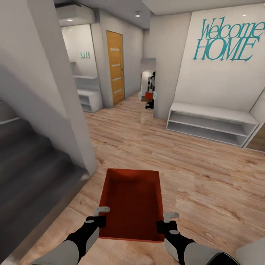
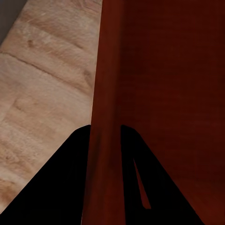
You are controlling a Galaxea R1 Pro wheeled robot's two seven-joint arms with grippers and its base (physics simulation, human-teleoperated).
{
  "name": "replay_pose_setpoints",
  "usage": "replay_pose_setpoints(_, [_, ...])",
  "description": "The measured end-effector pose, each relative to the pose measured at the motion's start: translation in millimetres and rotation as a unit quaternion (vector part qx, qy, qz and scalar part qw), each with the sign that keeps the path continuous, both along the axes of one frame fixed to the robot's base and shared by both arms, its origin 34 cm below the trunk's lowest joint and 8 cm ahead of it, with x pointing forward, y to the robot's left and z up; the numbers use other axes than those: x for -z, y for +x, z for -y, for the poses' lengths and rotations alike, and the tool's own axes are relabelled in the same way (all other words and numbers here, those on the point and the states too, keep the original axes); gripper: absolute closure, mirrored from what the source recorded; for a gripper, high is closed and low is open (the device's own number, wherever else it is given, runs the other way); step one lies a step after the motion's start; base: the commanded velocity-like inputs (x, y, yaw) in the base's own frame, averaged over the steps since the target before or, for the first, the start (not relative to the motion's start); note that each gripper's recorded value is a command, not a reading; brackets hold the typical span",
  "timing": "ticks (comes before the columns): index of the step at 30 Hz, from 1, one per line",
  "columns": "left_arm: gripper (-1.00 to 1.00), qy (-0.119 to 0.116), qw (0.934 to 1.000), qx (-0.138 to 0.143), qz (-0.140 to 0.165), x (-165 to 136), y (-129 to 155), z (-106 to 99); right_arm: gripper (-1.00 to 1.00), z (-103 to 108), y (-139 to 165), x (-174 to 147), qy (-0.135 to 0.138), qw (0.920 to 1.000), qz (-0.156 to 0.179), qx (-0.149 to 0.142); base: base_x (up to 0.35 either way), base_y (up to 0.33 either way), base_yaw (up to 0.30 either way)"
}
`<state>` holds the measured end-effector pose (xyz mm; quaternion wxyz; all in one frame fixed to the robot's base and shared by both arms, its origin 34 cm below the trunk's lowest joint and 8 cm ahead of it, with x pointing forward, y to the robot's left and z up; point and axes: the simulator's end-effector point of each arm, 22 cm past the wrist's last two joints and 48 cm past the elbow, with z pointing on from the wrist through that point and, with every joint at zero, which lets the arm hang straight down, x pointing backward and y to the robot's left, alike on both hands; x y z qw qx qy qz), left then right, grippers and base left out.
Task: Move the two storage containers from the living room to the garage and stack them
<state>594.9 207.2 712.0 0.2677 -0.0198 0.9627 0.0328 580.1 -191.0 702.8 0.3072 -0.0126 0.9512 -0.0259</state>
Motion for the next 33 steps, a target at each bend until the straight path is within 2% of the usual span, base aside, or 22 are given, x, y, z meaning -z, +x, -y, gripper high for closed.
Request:
replay_pose_setpoints(15, [1.0, -0.001, 1.0, 0.001, 0.001, -0.4, 0.2, -1.2, 1.0, -1.2, -0.1, -0.6, 0.0, 1.0, 0.001, 0.001, 0.309, 0.0, -0.009])
replay_pose_setpoints(29, [1.0, -0.001, 1.0, 0.001, 0.0, -0.1, -0.1, -1.2, 1.0, -1.2, -0.3, -0.5, 0.0, 1.0, 0.0, 0.001, 0.322, 0.0, -0.217])
replay_pose_setpoints(33, [1.0, 0.0, 1.0, 0.0, 0.0, -0.2, -0.3, -0.1, 1.0, -0.2, -0.4, -0.3, 0.0, 1.0, 0.0, 0.0, 0.322, 0.0, -0.052])
